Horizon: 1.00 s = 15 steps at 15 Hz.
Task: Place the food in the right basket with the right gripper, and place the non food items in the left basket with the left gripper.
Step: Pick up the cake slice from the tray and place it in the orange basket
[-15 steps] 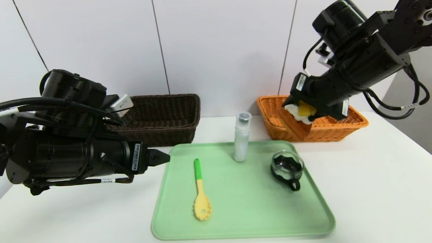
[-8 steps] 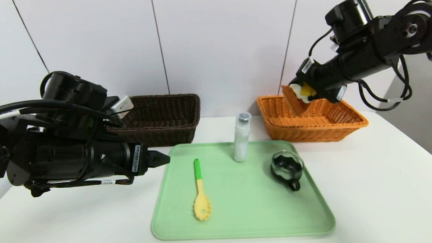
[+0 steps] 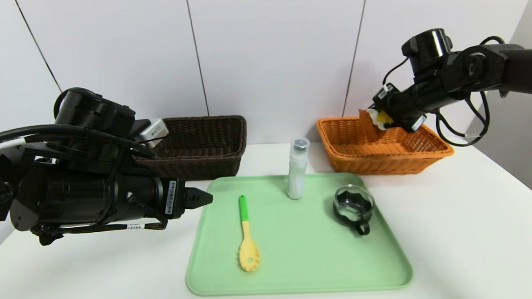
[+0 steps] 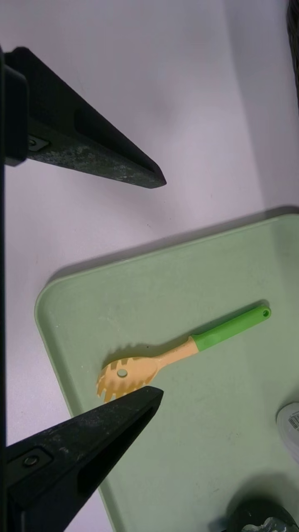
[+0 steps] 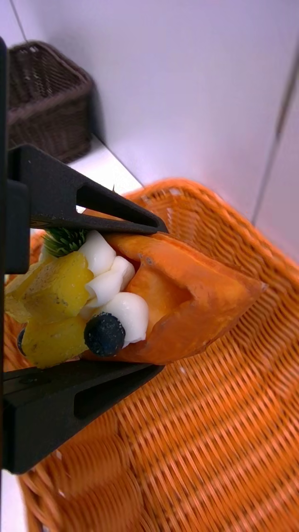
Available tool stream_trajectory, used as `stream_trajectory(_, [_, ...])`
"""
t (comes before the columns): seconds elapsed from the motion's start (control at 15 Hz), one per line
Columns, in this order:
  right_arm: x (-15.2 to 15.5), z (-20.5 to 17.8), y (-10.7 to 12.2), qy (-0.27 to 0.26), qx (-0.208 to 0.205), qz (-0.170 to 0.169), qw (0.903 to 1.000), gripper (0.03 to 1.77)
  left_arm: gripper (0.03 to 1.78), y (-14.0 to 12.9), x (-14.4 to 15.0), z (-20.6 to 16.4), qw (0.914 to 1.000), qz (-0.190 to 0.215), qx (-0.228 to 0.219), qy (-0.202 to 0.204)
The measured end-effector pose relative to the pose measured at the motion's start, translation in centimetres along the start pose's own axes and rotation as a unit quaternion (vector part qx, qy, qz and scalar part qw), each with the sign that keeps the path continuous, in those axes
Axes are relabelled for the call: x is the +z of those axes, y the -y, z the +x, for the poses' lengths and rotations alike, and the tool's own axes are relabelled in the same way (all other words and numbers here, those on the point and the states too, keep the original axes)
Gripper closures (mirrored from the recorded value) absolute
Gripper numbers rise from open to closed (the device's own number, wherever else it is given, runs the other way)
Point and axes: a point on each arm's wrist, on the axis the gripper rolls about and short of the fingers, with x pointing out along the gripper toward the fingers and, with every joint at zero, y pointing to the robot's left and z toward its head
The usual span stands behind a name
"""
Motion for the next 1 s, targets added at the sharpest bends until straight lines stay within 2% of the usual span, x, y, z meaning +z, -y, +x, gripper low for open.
stream_trajectory(0.27, [-0.1,2.4,1.2,-0.009,-0.020,0.004,0.9997,0.96,0.12,0.0,-0.2,0.1,1.0000,0.001,0.000,-0.003])
stream_trajectory(1.0, [-0.2,6.9,3.3,-0.010,-0.040,0.013,0.9990,0.96,0.12,0.0,-0.2,0.2,1.0000,0.003,-0.002,-0.006])
